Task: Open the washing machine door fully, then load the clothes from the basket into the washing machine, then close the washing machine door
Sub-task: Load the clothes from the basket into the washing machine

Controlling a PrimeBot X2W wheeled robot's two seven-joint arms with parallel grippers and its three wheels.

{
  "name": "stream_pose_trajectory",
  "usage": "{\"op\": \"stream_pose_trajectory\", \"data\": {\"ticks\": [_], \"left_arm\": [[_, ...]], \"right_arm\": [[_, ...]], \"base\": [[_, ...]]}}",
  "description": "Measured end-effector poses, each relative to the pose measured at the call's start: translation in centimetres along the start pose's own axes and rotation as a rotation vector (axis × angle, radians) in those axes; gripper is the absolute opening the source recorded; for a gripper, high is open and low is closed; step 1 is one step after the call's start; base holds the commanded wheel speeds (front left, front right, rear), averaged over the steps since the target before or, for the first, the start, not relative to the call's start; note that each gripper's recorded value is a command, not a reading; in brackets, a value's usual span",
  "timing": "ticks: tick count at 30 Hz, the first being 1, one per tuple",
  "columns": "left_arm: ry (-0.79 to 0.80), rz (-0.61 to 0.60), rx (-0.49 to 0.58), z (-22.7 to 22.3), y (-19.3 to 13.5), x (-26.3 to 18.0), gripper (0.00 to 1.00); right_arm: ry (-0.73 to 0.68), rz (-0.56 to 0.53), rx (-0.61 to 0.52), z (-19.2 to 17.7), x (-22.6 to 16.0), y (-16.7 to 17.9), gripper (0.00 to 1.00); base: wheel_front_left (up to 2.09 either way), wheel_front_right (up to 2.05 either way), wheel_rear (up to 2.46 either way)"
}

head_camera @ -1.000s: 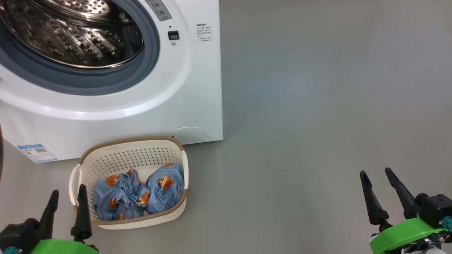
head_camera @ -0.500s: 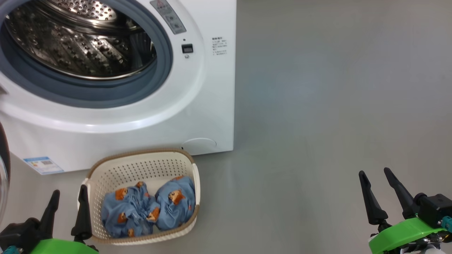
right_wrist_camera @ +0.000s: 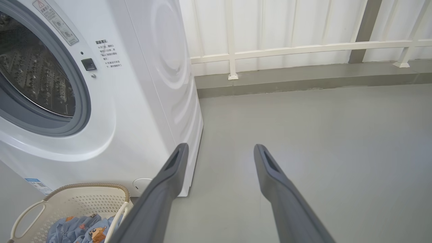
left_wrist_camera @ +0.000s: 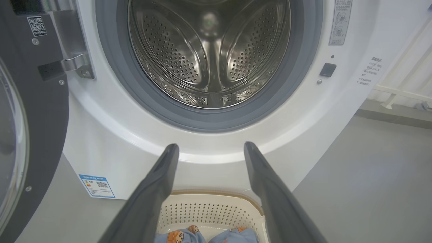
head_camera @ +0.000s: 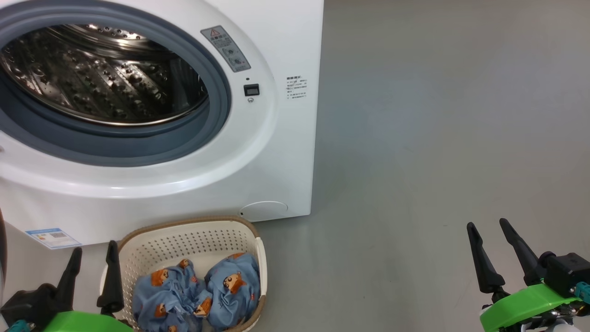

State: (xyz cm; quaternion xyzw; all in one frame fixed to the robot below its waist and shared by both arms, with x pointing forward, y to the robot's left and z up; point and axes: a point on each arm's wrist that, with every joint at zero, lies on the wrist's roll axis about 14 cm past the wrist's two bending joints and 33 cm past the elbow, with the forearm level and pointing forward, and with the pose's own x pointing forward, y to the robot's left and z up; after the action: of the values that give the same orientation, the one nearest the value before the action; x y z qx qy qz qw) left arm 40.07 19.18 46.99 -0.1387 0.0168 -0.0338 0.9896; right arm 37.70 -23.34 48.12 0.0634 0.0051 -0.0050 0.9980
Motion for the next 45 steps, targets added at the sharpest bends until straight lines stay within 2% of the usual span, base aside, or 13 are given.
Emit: {"op": "stream_pose_trajectory", "data": {"ticks": [15,24,45], "left_arm": [[0.089,0.031,-0.028,-3.2,0.4,0.1,1.0],[0.261,0.055,-0.065,-8.9,0.6,-0.1,1.0],[0.625,0.058,-0.003,-20.2,2.4,4.1,1.0]], "right_arm": [[0.02,0.01,0.015,-0.9,1.2,0.7,1.0],[0.04,0.014,0.021,-1.9,2.6,1.0,1.0],[0.098,0.051,0.025,-6.2,8.9,2.2,1.0]], "base": [[0.0,0.0,0.0],[0.0,0.0,0.0],[0.0,0.0,0.0]]}}
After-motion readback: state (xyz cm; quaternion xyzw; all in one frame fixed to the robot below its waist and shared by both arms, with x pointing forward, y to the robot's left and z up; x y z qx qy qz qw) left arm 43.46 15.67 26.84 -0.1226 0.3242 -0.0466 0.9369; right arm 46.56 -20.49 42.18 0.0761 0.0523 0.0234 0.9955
